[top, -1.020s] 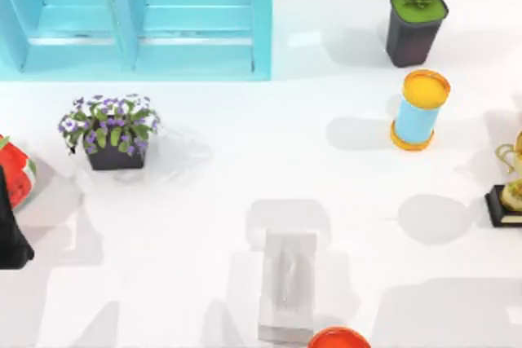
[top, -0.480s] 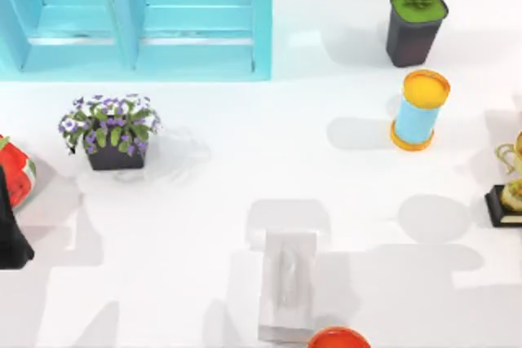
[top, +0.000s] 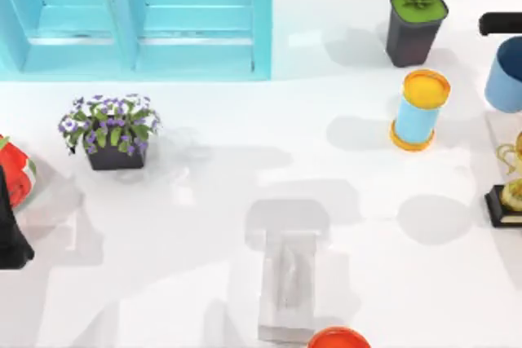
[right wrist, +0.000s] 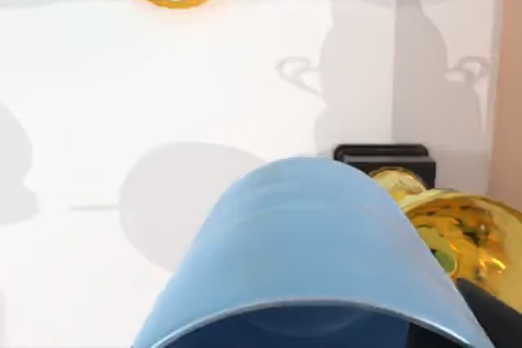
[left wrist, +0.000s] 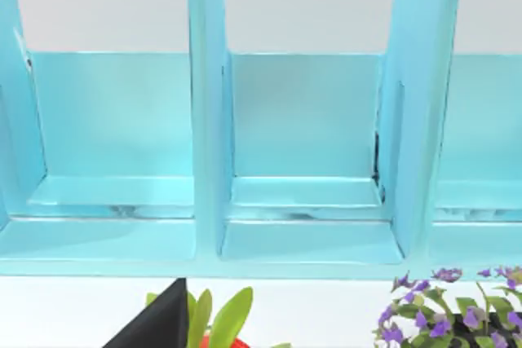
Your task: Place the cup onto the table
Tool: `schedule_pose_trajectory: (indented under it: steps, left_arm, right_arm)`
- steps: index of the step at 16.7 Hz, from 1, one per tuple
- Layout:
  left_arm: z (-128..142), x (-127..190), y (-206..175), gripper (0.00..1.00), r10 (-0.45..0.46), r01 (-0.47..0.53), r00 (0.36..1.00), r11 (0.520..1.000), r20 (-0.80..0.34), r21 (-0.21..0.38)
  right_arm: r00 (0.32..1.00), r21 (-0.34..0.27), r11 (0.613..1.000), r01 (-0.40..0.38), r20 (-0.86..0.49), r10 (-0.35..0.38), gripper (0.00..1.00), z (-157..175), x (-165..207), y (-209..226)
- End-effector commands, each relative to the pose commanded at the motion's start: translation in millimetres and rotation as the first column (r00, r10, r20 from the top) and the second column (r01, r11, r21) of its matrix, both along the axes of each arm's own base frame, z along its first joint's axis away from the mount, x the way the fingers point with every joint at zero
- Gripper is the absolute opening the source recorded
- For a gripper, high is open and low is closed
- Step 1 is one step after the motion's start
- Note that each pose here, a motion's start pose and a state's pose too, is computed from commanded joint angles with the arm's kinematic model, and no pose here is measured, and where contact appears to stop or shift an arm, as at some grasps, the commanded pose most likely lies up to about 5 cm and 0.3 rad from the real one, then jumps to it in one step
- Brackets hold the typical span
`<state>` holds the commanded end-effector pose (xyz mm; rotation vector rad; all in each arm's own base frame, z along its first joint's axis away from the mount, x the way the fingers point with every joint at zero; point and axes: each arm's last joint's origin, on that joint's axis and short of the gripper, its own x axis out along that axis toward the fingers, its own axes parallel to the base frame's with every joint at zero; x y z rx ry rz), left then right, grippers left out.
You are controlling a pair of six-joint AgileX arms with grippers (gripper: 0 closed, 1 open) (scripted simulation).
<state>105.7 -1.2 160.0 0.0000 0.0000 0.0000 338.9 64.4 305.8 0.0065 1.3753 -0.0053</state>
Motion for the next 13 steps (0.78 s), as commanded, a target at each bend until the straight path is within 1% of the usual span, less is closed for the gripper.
schedule_pose_trajectory:
  steps: [4,7,10,13]
  left_arm:
    - [0.0,0.0,0.0,1.0,0.0,0.0,1.0,1.0,0.0,0.0]
    - [0.0,0.0,0.0,1.0,0.0,0.0,1.0,1.0,0.0,0.0]
    - [0.0,0.0,0.0,1.0,0.0,0.0,1.0,1.0,0.0,0.0]
    - [0.0,0.0,0.0,1.0,0.0,0.0,1.0,1.0,0.0,0.0]
  right_arm:
    - [0.999,0.049,0.999,-0.003,-0.04,0.005,0.0,-18.0,32.0,78.3]
    - [0.995,0.058,0.998,0.0,-0.102,0.006,0.0,-42.3,43.2,124.5]
    - [0.99,0.054,0.999,0.001,-0.144,0.007,0.0,-59.3,46.8,148.6]
    - [0.989,0.053,0.999,0.001,-0.147,0.007,0.0,-60.5,46.9,150.4]
